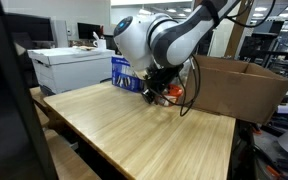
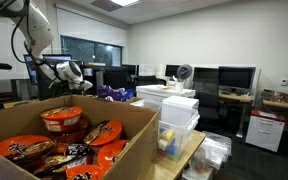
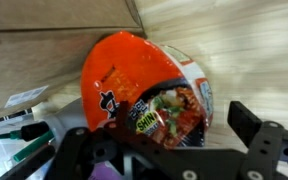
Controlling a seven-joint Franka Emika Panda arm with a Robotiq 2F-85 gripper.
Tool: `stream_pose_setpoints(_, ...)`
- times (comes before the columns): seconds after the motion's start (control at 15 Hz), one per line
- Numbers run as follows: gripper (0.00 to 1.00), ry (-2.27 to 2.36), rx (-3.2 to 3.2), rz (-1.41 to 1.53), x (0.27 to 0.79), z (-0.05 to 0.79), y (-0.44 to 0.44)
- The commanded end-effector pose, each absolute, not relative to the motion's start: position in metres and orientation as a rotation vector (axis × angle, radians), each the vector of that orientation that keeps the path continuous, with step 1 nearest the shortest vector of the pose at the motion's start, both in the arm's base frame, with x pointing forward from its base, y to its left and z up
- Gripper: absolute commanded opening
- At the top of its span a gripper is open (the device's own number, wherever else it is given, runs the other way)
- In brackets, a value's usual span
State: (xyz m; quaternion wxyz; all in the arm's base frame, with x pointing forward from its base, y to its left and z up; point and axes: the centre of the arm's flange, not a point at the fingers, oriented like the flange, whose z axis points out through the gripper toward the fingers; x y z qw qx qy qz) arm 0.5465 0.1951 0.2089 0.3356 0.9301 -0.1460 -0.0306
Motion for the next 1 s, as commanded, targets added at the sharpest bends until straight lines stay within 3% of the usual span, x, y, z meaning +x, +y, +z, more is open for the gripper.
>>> stream_pose_setpoints(0.0,1.00,-0.372,2.483,-0.078,0.5345,0.2117,0.1901)
stream_pose_setpoints(0.93,1.00,-0.381,2.403,-0.108,0.5363,0.2071,0.1889)
